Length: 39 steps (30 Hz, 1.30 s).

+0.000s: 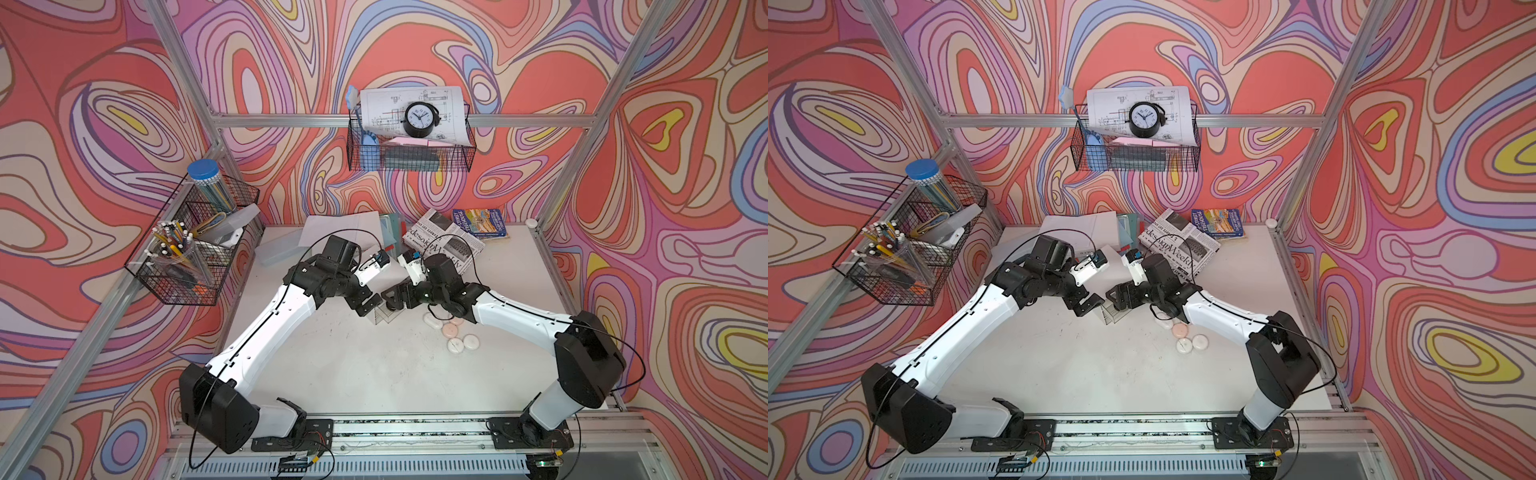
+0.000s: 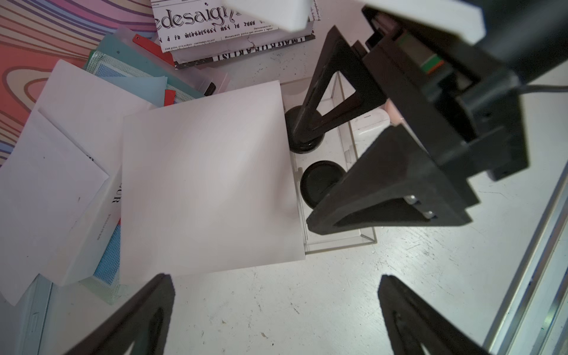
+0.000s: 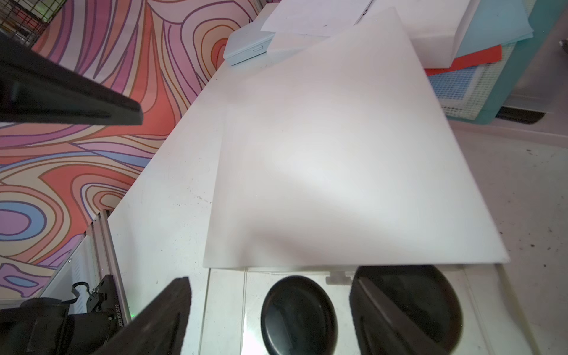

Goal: Put the bluetooth earphones in the drawer according to color
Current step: Place the bluetooth earphone in the drawer, then close the drawer in the storage box.

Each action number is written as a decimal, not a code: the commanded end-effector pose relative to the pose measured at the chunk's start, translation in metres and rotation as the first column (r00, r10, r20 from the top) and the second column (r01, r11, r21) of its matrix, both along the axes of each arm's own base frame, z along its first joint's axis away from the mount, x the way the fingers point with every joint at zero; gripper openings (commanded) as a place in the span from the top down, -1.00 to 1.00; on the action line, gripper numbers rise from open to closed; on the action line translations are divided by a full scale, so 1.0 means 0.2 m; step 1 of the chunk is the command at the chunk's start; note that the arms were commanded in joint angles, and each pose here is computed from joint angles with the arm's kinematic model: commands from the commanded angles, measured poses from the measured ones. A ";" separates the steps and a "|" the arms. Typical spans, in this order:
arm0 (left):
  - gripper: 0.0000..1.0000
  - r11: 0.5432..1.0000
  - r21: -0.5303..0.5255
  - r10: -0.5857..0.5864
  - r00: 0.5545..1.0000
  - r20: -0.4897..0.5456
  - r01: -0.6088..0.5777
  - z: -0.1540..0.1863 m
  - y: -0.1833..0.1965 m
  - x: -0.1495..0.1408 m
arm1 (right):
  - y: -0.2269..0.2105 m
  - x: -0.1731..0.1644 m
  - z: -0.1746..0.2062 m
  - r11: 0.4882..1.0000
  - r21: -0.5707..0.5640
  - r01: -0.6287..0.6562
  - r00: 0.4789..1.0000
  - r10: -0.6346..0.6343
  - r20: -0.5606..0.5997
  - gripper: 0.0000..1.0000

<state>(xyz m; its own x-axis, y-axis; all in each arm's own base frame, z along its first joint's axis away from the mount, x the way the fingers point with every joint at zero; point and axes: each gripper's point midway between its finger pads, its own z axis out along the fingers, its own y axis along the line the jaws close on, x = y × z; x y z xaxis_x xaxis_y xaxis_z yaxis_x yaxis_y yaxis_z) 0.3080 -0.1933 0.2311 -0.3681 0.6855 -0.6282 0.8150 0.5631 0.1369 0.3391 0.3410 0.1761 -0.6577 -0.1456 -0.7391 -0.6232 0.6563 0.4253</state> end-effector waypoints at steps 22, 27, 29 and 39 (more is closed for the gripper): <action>-0.98 0.997 0.012 -0.073 0.997 0.025 0.073 -0.02 -0.08 -0.05 | -0.29 -0.08 0.15 0.981 -0.014 0.195 0.973 -0.192 0.126 0.67; -0.98 0.994 0.014 -0.113 0.994 0.006 0.113 -0.04 -0.13 -0.10 | -0.33 -0.13 0.09 0.976 -0.011 0.219 0.971 -0.217 0.098 1.00; -0.97 0.991 0.013 -0.134 0.991 -0.014 0.134 -0.06 -0.15 -0.13 | -0.35 -0.14 0.07 0.974 -0.012 0.225 0.971 -0.223 0.085 1.00; -0.98 0.981 0.054 -0.182 0.982 -0.056 0.185 -0.13 -0.21 -0.18 | -0.35 -0.14 -0.07 0.974 -0.068 0.216 0.976 -0.213 0.049 1.00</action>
